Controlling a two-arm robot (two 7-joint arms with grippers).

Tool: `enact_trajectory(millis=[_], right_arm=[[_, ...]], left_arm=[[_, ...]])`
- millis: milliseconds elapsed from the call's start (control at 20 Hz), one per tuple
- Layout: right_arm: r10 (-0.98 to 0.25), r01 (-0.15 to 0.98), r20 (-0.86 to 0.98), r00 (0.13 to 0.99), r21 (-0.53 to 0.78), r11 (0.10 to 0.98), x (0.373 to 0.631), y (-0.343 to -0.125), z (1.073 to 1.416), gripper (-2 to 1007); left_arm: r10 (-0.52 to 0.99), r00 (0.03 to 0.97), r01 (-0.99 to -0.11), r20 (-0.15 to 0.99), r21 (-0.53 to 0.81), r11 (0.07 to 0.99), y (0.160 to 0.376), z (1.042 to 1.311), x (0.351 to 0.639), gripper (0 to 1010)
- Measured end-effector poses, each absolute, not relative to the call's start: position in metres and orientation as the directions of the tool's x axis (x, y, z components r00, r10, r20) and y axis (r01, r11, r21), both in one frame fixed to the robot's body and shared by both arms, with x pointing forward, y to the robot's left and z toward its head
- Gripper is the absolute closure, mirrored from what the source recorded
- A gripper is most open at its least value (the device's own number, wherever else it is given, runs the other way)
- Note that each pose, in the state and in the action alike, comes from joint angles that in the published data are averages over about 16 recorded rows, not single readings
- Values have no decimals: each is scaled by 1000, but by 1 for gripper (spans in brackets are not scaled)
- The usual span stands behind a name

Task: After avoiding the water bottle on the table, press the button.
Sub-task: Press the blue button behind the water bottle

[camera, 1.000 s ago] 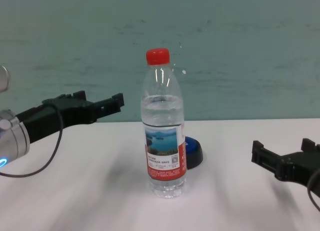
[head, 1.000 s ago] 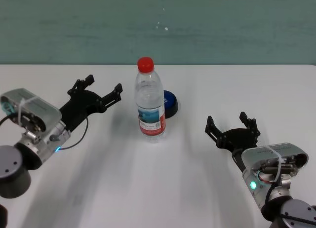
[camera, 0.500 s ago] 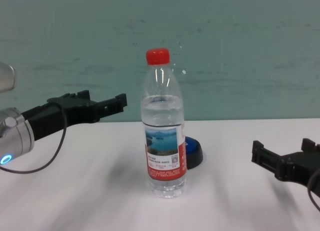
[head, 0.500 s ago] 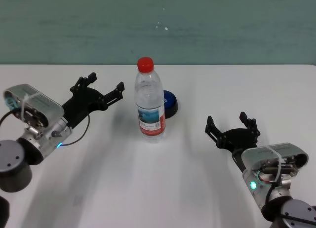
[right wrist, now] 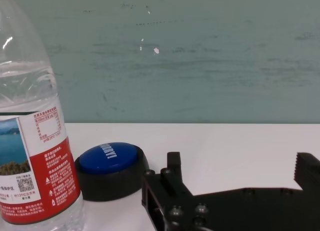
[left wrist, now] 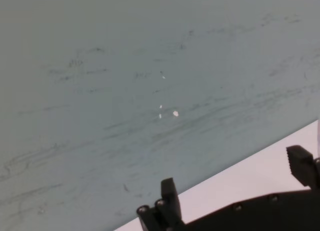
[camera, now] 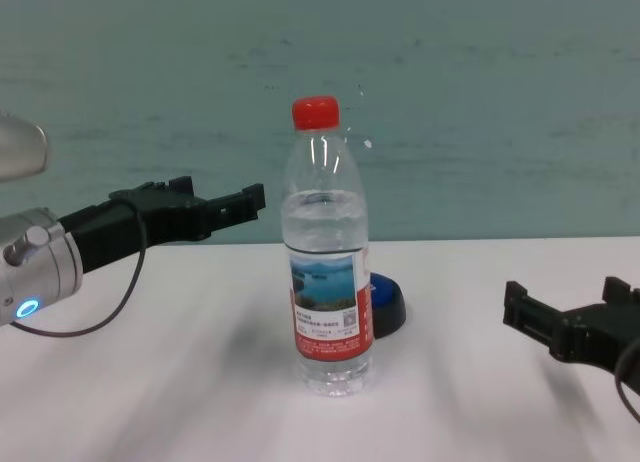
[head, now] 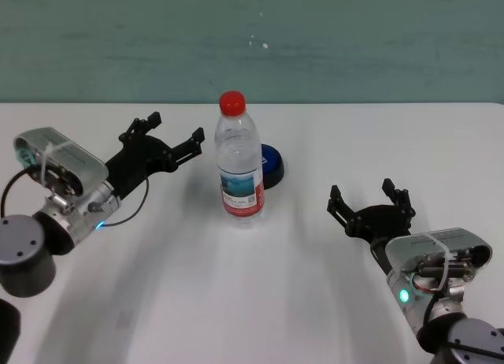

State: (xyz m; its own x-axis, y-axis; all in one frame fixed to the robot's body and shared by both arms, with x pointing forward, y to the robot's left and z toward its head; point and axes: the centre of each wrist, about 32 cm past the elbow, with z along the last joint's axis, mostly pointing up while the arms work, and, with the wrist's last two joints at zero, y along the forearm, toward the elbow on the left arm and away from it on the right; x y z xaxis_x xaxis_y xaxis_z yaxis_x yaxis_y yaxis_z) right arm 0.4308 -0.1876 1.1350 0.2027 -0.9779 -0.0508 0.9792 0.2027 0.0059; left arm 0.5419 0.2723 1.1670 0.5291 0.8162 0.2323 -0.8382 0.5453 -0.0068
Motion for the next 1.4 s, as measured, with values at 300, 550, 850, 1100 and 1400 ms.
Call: enact_trajectory(millis=[300,550,850,1100,1400], right_arm=[[-978,979,-51,203,6,203,431,-188,1135,1],[-978,979,-51,203,6,203,431,-188,1135,1],[-978,979,-51,203,6,203,431,-188,1135,1],[-978,979,-51,203,6,203,431,-188,1135,1],[-978,979,-51,203,6,203,431,-188,1135,1]], left_arm=[[811,535,-834,235,-5,552,271,1167,546,0],[809,538,-832,238,-3,554,270,1166,548,0],[807,539,-832,241,-1,555,269,1165,550,0],[807,539,-832,243,0,555,269,1165,551,0],[805,540,-830,247,0,557,269,1165,553,0]])
